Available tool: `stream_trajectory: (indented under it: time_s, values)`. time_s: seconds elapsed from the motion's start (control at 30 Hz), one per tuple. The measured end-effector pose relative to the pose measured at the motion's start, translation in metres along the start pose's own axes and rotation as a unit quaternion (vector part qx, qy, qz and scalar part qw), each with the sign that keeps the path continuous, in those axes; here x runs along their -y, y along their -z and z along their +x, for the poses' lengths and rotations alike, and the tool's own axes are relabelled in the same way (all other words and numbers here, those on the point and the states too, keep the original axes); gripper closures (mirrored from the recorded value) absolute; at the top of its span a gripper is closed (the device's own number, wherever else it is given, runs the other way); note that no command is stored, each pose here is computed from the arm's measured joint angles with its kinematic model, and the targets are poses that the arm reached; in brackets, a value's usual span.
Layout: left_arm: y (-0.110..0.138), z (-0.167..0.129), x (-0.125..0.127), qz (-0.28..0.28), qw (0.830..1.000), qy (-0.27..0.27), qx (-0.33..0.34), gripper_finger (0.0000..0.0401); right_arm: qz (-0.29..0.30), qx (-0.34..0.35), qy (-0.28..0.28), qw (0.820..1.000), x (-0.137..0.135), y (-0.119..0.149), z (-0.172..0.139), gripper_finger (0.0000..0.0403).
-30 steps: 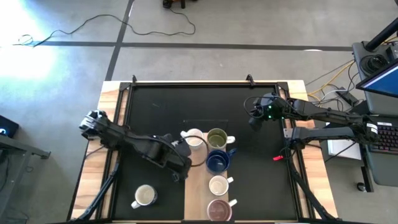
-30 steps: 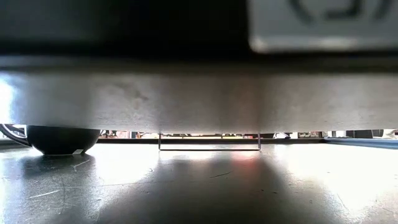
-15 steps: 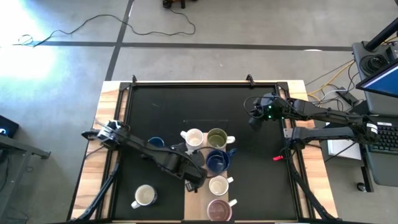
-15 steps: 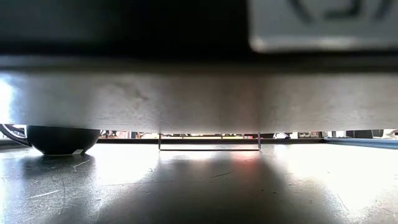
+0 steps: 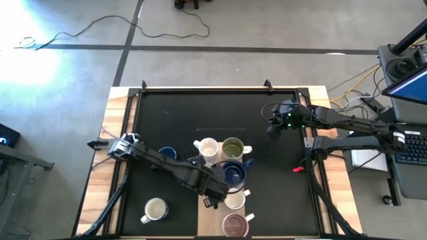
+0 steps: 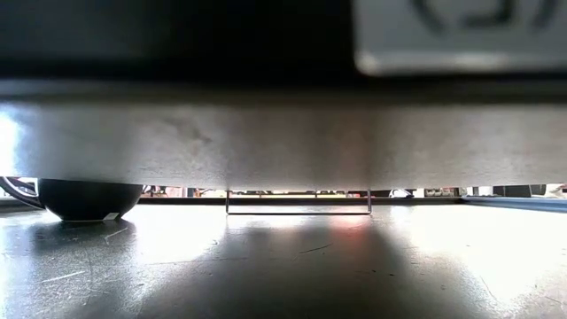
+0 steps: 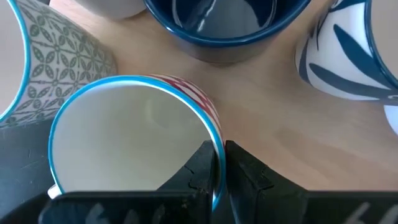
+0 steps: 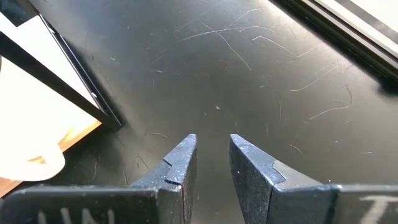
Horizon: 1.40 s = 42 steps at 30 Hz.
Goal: Place coffee mugs
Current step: Put the red patterned mug on the shelf
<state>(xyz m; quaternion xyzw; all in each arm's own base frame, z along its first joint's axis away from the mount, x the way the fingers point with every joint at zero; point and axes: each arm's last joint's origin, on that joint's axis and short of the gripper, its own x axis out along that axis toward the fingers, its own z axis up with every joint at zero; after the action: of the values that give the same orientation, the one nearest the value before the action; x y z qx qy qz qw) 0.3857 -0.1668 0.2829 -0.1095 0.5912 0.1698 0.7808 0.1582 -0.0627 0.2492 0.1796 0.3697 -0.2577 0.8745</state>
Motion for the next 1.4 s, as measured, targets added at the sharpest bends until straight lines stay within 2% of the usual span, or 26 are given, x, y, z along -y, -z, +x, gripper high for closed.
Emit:
stream_trajectory:
  time_s: [0.43,0.87,0.93,1.1,1.2,1.4]
  values:
    - [-0.001,0.004,0.002,-0.002,1.0,0.008,0.008,0.0383,0.0,0.0,0.0,1.0,0.0,0.0,0.0,0.0319]
    - [-0.003,0.001,0.003,0.001,1.0,0.014,0.014,0.0331,0.0,0.0,0.0,1.0,0.0,0.0,0.0,0.0319]
    - [-0.003,-0.004,0.002,0.019,1.0,0.013,0.014,0.0325,0.0,0.0,0.0,1.0,0.0,0.0,0.0,0.0319]
    - [0.003,-0.009,0.0,0.122,0.992,-0.004,-0.003,0.0319,0.0,0.0,0.0,1.0,0.0,0.0,0.0,0.0319]
    - [0.006,-0.008,-0.001,0.165,0.986,-0.011,-0.015,0.0319,0.0,0.0,0.0,1.0,0.0,0.0,0.0,0.0319]
    - [0.008,-0.006,-0.003,0.202,0.979,-0.02,-0.029,0.0319,0.0,0.0,0.0,1.0,0.0,0.0,0.0,0.0319]
